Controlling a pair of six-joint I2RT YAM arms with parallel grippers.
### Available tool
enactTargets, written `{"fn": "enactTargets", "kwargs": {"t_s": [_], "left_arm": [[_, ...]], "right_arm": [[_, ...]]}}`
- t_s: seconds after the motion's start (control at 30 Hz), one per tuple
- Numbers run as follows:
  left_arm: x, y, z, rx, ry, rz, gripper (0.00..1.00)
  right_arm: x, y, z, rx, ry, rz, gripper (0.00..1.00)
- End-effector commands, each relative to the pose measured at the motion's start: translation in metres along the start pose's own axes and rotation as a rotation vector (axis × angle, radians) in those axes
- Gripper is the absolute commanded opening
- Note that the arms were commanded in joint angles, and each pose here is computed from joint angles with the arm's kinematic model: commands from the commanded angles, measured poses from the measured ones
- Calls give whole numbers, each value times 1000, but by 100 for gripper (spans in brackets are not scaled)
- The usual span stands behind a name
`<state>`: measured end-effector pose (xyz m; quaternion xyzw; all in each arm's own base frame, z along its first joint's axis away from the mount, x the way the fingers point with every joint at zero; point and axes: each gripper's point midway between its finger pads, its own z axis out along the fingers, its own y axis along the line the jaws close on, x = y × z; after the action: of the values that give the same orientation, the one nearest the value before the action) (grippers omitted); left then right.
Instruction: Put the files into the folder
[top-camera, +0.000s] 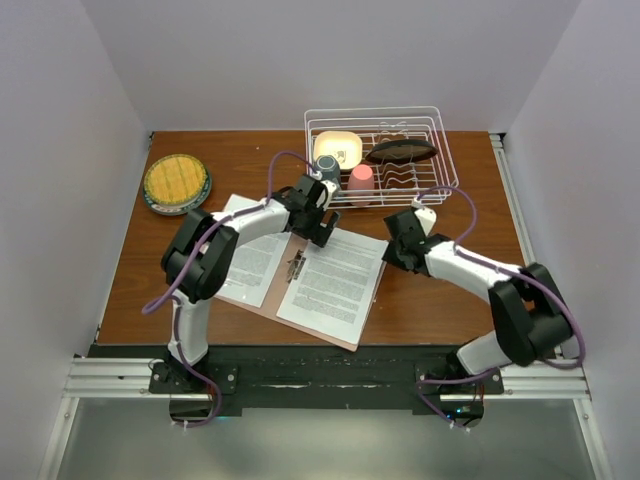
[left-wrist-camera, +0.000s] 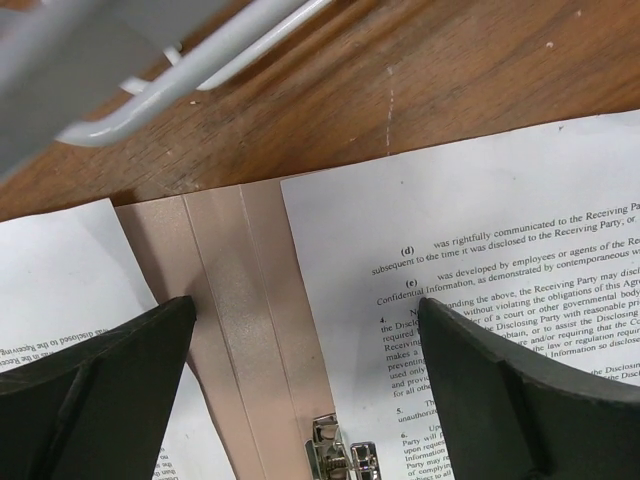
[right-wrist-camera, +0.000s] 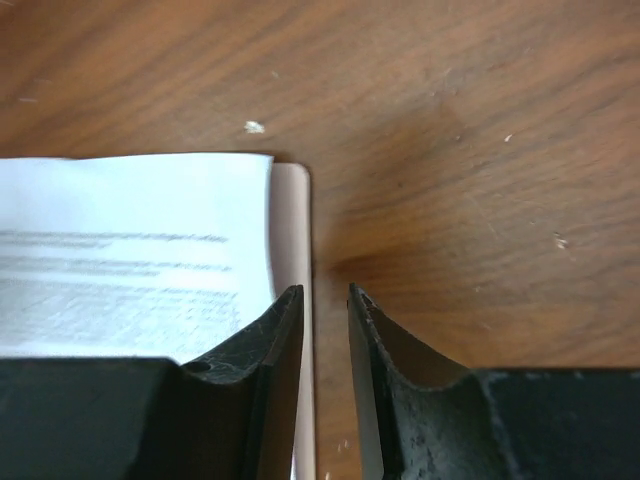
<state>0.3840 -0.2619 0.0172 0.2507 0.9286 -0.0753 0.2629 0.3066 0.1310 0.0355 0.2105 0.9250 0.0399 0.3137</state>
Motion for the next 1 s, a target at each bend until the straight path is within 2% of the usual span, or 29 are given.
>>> {"fn": "enactTargets", "kwargs": {"t_s": [0.0,0.07,0.1,0.13,0.2,0.33,0.53,0.57,0.67,0.8,0.97], "left_arm": [[79,-18,20,28,230,-20,97],[80,-19,20,29,233,-16,96],[82,-19,20,28,236,-14,96],[83,-20,20,30,237,-13,95],[86,-19,21,29,242,-14,93],[90,-15,23,2,246,-9,91],[95,-13,25,-8,256,-5,88],[96,-12,26,-10,259,-3,88],[99,-10,27,-20,264,-1,88],[104,-9,28,-18,269,3,87],[101,-11,26,-12,260,5,87]], "right_arm": [[-52,42,-59,-295,-190,-42,25],[-38,59,-77,-478,-200,-105,15],[-60,83,-104,-628,-317,-85,10],[-46,89,-107,-678,-318,-113,0],[-44,108,-120,-750,-365,-161,0],[-2,156,-120,-845,-283,-287,0],[21,205,-127,-1005,-310,-331,0],[28,208,-115,-994,-296,-350,0],[31,225,-119,-1048,-326,-371,0],[37,241,-117,-1116,-420,-385,0],[47,249,-102,-1106,-409,-415,0]]}}
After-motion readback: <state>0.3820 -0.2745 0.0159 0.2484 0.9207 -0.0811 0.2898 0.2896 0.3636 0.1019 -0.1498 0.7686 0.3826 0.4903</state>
